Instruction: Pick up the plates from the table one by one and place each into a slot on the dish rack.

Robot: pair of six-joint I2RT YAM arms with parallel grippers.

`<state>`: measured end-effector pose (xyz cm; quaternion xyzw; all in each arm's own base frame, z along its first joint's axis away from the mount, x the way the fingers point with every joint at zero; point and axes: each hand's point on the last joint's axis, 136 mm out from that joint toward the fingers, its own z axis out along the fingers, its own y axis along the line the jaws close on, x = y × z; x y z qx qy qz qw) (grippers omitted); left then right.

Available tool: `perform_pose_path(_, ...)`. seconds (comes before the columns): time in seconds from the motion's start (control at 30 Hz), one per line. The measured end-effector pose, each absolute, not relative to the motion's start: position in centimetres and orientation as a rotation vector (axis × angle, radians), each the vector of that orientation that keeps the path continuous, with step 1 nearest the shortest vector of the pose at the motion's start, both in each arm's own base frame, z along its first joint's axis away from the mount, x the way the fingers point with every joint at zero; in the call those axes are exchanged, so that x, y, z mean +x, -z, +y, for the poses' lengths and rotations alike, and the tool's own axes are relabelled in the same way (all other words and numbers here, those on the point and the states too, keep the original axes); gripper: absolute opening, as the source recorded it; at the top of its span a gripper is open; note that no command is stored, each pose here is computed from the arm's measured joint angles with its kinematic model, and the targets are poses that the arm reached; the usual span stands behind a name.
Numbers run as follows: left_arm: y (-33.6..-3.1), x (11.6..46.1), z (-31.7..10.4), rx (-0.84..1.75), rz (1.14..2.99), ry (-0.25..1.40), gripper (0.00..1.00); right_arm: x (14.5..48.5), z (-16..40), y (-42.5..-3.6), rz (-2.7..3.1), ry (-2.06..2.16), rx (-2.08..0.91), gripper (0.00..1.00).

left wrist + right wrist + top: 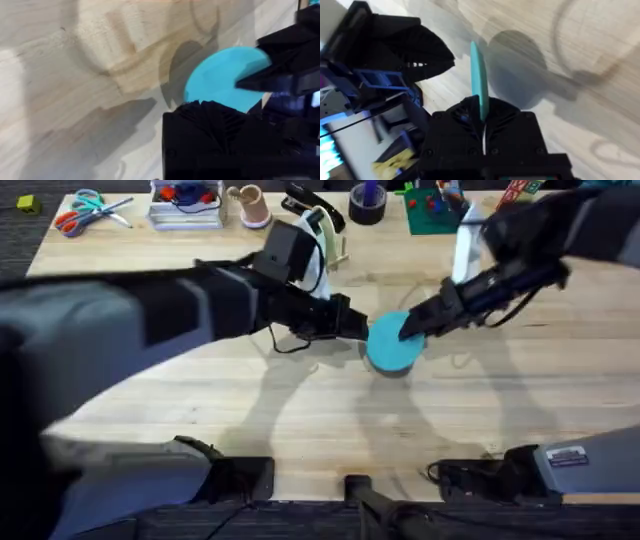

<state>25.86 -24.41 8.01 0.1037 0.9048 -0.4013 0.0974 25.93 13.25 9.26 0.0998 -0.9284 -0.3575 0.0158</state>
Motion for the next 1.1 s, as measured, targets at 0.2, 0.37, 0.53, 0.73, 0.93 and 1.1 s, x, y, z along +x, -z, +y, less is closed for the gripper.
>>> perform_pose_path(0.2, -11.6, 25.5, -22.5, 0.288, 2.609, 1.051, 0.041, 27.1, 12.2, -14.3, -3.050, 1.018, 0.418, 0.031)
perform_pose_path(0.37, -13.9, 24.4, -20.2, 0.283, 2.574, 0.912, 0.040, 27.7, 11.2, -17.5, -3.154, 0.923, 0.472, 0.031)
perform_pose_path(0.53, -15.1, 23.0, -17.8, 0.309, 2.568, 0.764, 0.039, 28.2, 10.3, -20.5, -3.236, 0.823, 0.500, 0.031)
perform_pose_path(0.73, -17.8, 22.2, -15.1, 0.335, 2.550, 0.584, 0.039, 28.5, 9.0, -23.3, -3.309, 0.692, 0.508, 0.031)
perform_pose_path(0.93, -20.4, 21.8, -13.0, 0.362, 2.544, 0.428, 0.039, 28.9, 7.8, -25.5, -3.378, 0.563, 0.516, 0.031)
perform_pose_path(1.1, -22.5, 21.8, -11.4, 0.367, 2.529, 0.310, 0.039, 29.0, 7.3, -27.0, -3.417, 0.506, 0.522, 0.031)
